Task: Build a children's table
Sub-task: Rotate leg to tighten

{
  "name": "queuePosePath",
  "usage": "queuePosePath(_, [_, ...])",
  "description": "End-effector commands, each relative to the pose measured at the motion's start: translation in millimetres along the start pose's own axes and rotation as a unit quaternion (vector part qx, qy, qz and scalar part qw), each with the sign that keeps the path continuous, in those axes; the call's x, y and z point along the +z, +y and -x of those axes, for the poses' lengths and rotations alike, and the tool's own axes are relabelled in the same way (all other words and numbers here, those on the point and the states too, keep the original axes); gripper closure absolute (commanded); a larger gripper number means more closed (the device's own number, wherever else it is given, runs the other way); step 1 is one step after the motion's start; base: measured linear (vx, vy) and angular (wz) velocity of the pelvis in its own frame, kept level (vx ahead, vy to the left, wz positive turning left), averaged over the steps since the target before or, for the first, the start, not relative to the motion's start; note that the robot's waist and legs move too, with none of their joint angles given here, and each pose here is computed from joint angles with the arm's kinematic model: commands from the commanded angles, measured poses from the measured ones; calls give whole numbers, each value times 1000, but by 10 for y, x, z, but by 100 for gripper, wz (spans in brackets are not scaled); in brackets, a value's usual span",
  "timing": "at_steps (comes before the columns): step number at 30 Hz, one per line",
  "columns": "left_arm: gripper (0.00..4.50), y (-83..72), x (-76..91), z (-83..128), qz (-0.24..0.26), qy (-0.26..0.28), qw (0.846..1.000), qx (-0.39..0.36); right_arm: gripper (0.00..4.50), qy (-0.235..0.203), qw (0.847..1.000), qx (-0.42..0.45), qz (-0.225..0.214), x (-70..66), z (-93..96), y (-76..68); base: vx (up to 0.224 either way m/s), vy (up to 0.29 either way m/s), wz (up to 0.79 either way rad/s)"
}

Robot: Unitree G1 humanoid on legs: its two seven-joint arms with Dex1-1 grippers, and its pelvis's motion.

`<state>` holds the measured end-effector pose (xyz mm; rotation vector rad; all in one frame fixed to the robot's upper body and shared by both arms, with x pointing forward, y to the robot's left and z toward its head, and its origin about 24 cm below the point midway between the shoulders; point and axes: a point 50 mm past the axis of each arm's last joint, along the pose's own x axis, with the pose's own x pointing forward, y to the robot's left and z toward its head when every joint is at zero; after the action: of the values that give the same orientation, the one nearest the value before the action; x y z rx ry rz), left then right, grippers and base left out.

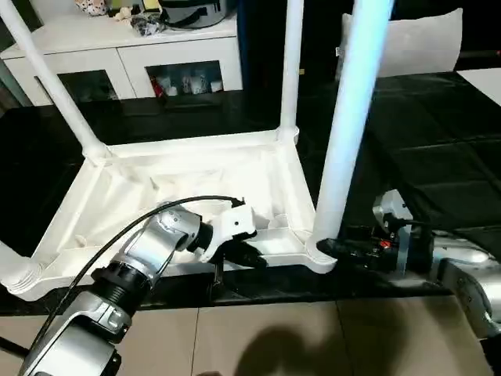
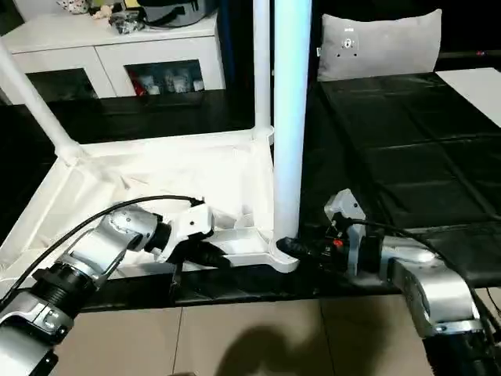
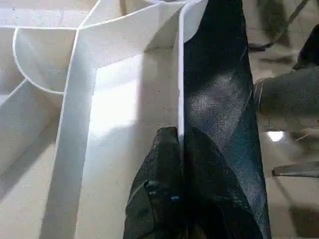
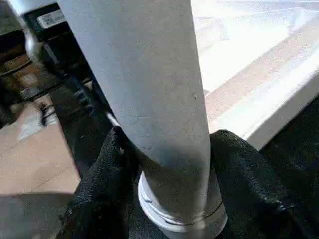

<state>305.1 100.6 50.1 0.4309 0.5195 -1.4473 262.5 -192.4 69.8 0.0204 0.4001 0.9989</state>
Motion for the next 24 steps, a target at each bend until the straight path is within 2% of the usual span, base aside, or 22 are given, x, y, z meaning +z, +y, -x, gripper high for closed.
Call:
queuePosePath(1, [450, 72, 92, -48, 18, -24, 998, 53, 252, 6, 1000, -18, -13, -22, -174, 63, 0, 0, 0])
queuePosePath(3, [450, 114, 114, -58, 32, -32, 996, 80, 255, 6, 998, -56, -20, -21, -217, 16, 0, 0, 0])
queuePosePath(4, [450, 168, 140, -67, 49, -40, 992, 113, 255, 7, 993, -115, -32, -21, -272, -59, 0, 0, 0])
queuePosePath(6, [450, 239, 166, -74, 72, -48, 984, 157, 256, 4, 975, -212, -61, -25, -337, -180, 0, 0, 0])
queuePosePath(8, [450, 294, 180, -86, 89, -50, 976, 195, 256, -8, 962, -262, -80, -21, -420, -192, 0, 0, 0])
queuePosePath(12, [450, 291, 218, -127, 86, -55, 975, 199, 256, -27, 966, -248, -62, -6, -511, -115, 0, 0, 0])
queuePosePath(13, [450, 272, 230, -146, 78, -54, 977, 192, 189, -39, 966, -249, -63, 8, -535, -94, 0, 0, 0])
queuePosePath(17, [450, 265, 220, -154, 59, -47, 979, 190, 183, -47, 962, -260, -64, 31, -522, -96, 0, 0, 0])
queuePosePath(18, [450, 263, 219, -155, 55, -47, 979, 189, 154, -46, 962, -261, -63, 31, -516, -99, 0, 0, 0])
queuePosePath(21, [450, 247, 209, -158, 42, -44, 982, 181, 140, -38, 963, -260, -52, 18, -483, -111, 0, 0, 0])
queuePosePath(22, [450, 242, 198, -158, 39, -40, 982, 180, 113, -37, 965, -256, -49, 12, -462, -116, 0, 0, 0])
queuePosePath(24, [450, 233, 175, -156, 36, -34, 983, 175, 103, -32, 969, -242, -42, -3, -421, -116, 0, 0, 0])
